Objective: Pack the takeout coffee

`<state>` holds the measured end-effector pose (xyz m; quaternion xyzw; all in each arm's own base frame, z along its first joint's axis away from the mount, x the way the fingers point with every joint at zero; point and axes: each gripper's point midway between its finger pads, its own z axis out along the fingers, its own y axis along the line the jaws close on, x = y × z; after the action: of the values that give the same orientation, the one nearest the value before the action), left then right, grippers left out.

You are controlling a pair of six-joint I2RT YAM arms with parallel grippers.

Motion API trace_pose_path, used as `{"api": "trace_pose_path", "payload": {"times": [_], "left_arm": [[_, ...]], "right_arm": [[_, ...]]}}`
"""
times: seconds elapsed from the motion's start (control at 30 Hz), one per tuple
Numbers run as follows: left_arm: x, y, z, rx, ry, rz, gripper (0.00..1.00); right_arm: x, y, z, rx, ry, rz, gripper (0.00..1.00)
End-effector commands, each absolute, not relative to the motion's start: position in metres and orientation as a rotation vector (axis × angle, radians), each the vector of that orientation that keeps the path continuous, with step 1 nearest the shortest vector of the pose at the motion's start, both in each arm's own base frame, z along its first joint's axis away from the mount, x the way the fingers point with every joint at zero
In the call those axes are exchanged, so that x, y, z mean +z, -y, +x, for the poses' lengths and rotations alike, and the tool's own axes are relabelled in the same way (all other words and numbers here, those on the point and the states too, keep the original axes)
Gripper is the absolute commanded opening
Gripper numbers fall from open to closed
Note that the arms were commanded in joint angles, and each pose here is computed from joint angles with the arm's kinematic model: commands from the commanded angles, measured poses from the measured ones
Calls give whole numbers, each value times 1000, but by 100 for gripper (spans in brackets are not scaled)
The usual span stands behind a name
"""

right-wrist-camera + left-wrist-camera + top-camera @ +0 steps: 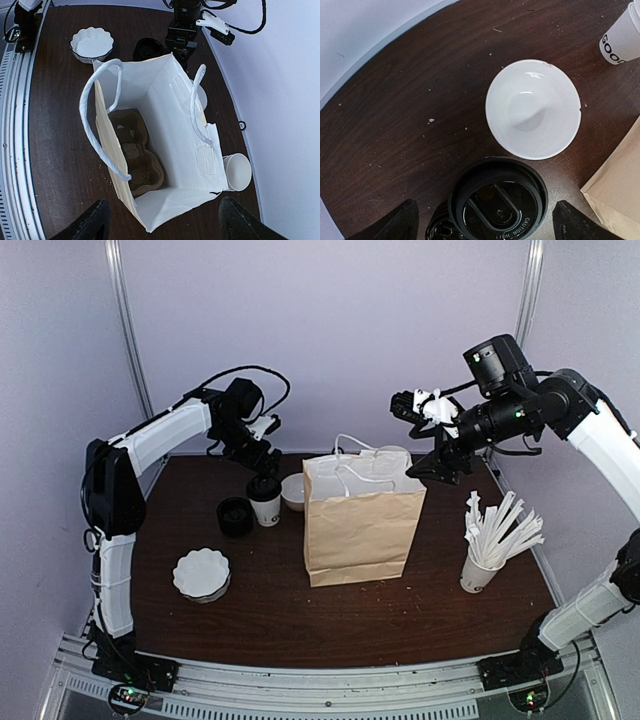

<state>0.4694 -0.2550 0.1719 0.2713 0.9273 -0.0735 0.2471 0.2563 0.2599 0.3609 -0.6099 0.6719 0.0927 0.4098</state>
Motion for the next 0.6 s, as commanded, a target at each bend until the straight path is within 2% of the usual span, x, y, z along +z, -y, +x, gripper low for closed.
{"api": "trace_pose_path", "payload": {"times": [0.0, 0.4, 0.57], "left_arm": [[174, 257, 463, -258, -2552, 711, 98], [144, 249, 458, -207, -2624, 720, 97], [137, 253, 454, -246, -2642, 730, 94]], "right_arm": [[359, -260, 256, 241, -1688, -1536, 78], [356, -262, 257, 249, -1688, -1545, 78], [355, -262, 257, 246, -1690, -1548, 78]]}}
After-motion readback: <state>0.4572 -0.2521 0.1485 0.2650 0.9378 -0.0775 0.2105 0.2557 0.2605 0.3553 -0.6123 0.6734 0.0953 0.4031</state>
